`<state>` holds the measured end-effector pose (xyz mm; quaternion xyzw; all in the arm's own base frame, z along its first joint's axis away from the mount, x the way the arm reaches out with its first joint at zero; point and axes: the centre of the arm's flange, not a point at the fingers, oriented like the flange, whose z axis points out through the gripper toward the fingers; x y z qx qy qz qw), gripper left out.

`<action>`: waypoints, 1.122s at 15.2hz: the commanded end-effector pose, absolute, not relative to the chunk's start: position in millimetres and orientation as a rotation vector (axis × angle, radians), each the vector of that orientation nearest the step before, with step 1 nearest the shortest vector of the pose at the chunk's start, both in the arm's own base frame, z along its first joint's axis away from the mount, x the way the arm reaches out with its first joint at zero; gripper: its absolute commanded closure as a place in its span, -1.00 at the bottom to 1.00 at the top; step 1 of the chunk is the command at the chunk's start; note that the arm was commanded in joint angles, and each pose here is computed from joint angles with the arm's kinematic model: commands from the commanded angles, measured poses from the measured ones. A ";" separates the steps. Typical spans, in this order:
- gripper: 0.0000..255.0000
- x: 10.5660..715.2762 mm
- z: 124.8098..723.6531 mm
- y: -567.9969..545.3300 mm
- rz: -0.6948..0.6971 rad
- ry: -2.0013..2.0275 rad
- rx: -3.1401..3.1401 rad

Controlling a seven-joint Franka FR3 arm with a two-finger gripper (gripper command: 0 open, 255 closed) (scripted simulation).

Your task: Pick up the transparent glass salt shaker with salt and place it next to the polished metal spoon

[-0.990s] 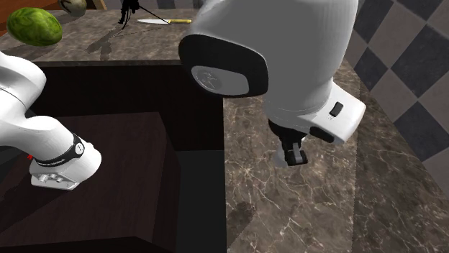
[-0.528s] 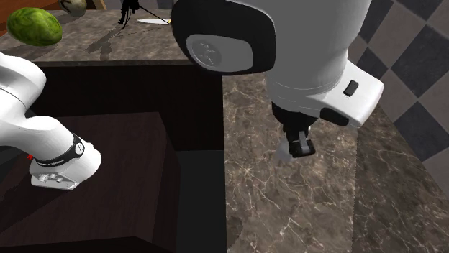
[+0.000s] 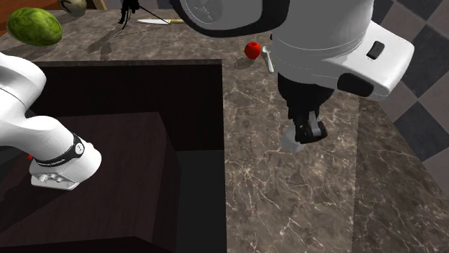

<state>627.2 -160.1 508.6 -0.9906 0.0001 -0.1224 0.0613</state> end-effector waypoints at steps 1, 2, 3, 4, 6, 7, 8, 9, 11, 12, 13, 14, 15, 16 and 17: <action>1.00 627.2 514.5 -161.3 -0.370 0.000 -2.996; 1.00 625.7 514.5 -148.2 -0.370 0.000 -2.996; 1.00 624.1 514.6 -135.0 -0.370 0.000 -2.996; 1.00 622.6 514.6 -121.9 -0.370 0.000 -2.996; 1.00 619.5 514.7 -95.7 -0.370 0.000 -2.996; 1.00 617.9 514.8 -82.6 -0.370 0.000 -2.996; 1.00 616.4 514.8 -69.5 -0.370 0.000 -2.996; 1.00 614.9 514.9 -56.4 -0.370 0.000 -2.996; 1.00 611.8 515.0 -30.1 -0.370 0.000 -2.996; 1.00 610.2 515.0 -17.0 -0.370 0.000 -2.996; 1.00 608.7 515.1 -3.9 -0.370 0.000 -2.996; 1.00 607.1 515.2 9.2 -0.370 0.000 -2.996; 1.00 605.6 515.2 22.3 -0.370 0.000 -2.996; 1.00 604.0 515.3 35.4 -0.370 0.000 -2.996; 1.00 602.5 515.3 48.5 -0.370 0.000 -2.996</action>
